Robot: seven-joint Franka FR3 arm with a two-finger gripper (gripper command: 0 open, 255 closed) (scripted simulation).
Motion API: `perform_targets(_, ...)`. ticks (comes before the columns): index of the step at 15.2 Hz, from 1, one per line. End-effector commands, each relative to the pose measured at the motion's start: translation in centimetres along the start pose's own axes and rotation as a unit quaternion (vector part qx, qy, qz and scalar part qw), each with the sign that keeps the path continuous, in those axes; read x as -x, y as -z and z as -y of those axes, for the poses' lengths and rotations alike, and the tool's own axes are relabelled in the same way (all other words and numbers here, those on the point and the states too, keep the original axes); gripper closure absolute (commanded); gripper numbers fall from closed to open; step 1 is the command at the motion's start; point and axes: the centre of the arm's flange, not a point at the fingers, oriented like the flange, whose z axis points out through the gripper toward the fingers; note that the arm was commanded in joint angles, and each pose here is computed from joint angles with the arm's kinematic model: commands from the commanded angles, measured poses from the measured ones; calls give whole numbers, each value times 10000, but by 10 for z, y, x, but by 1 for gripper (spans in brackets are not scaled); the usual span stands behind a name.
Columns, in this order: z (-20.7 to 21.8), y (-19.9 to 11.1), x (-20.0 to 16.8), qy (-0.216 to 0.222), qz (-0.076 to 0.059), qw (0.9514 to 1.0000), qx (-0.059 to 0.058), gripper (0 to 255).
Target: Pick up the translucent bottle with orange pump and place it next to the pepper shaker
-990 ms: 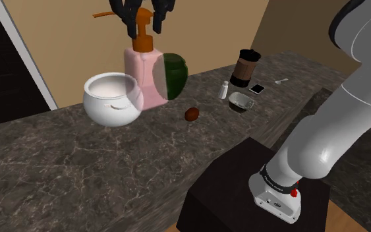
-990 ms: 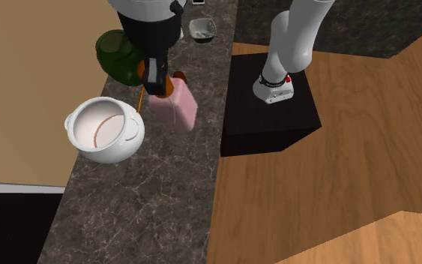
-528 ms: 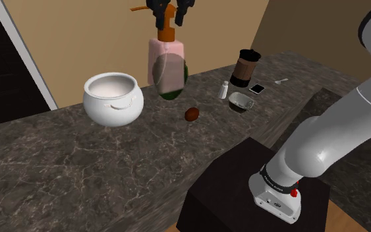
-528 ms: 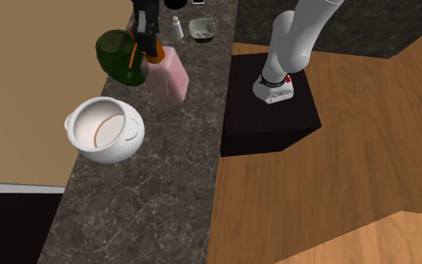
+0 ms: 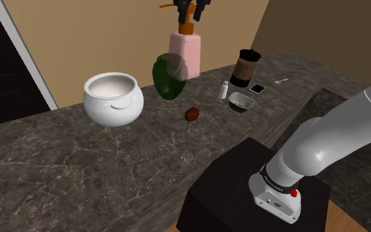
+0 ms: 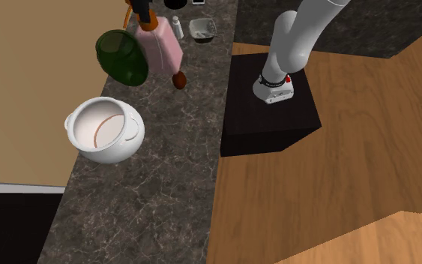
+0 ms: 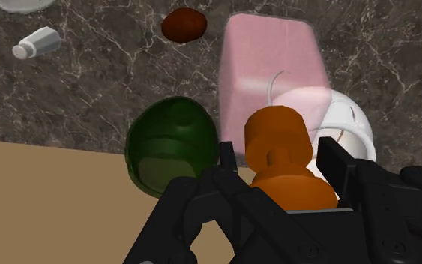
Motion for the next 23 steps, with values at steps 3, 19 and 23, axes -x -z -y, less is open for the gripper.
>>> perform_targets(3, -53, -4, -13, 6, -3, 10000, -1, 255)
perform_targets(19, -256, -25, -65, 6, -3, 10000, -1, 255)
perform_targets(23, -307, -30, -78, 6, -3, 10000, -1, 255)
